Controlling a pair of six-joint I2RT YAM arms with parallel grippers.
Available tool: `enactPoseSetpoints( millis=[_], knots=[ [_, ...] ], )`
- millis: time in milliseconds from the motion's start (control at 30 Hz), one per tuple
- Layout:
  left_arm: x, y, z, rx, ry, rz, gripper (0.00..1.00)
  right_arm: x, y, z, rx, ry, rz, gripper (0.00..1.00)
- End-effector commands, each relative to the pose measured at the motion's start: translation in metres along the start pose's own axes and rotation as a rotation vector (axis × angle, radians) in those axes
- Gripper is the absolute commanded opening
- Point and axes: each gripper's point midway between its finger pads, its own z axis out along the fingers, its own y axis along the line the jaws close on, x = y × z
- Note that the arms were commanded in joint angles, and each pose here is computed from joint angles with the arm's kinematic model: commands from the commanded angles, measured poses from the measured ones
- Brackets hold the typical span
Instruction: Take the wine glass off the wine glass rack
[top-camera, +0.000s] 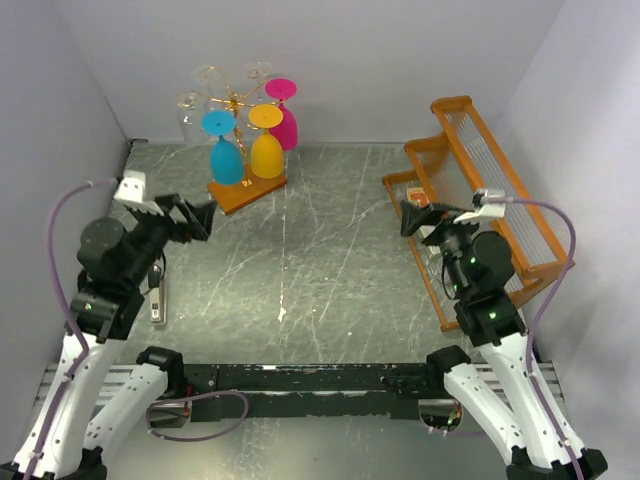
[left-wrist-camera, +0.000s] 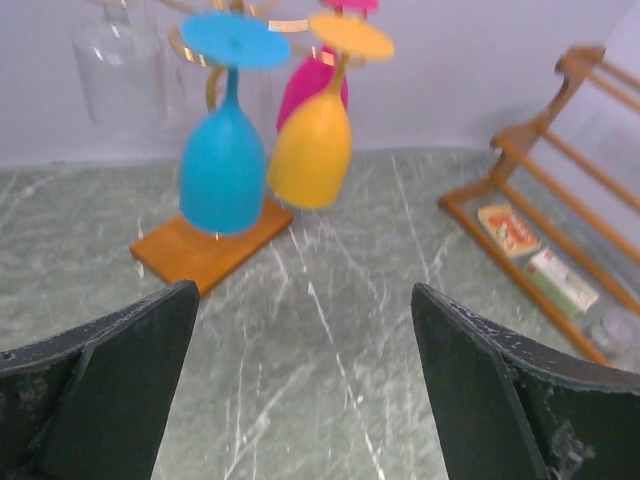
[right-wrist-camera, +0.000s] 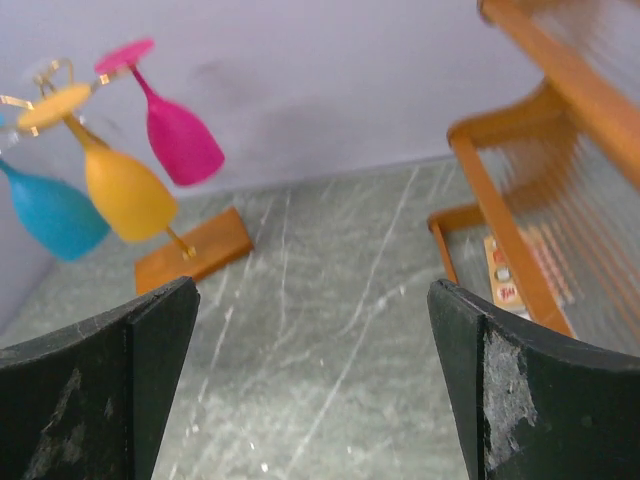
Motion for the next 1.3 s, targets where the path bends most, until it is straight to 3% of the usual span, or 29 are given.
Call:
enactPoseSetpoints(
  millis=[0, 267, 567, 833, 1267],
  knots=[
    [-0.041, -0.001, 0.008, -0.028, -0.008, -0.070, 0.99, -0.043, 0.011, 0.013, -0.022, -0.043, 0.027, 1.00],
    [-0.074, 0.003, 0.033, -0.064, 0.048, -0.141, 0.99, -0.073, 0.031, 0.041, -0.099, -0.004, 0.025, 1.00],
    [-0.061, 0.005, 0.066, -0.076, 0.229, -0.258, 0.99, -0.069, 0.062, 0.053, -0.258, 0.080, 0.106, 1.00],
    [-0.075, -0.011, 0.098, 0.027, 0.291, -0.463, 0.87, -0.059, 0.082, 0.050, -0.382, 0.116, 0.145, 1.00],
    [-0.071, 0.044, 0.126, -0.278, 0.236, -0.552, 0.79, -0.054, 0.082, 0.047, -0.393, 0.107, 0.152, 1.00]
  ],
)
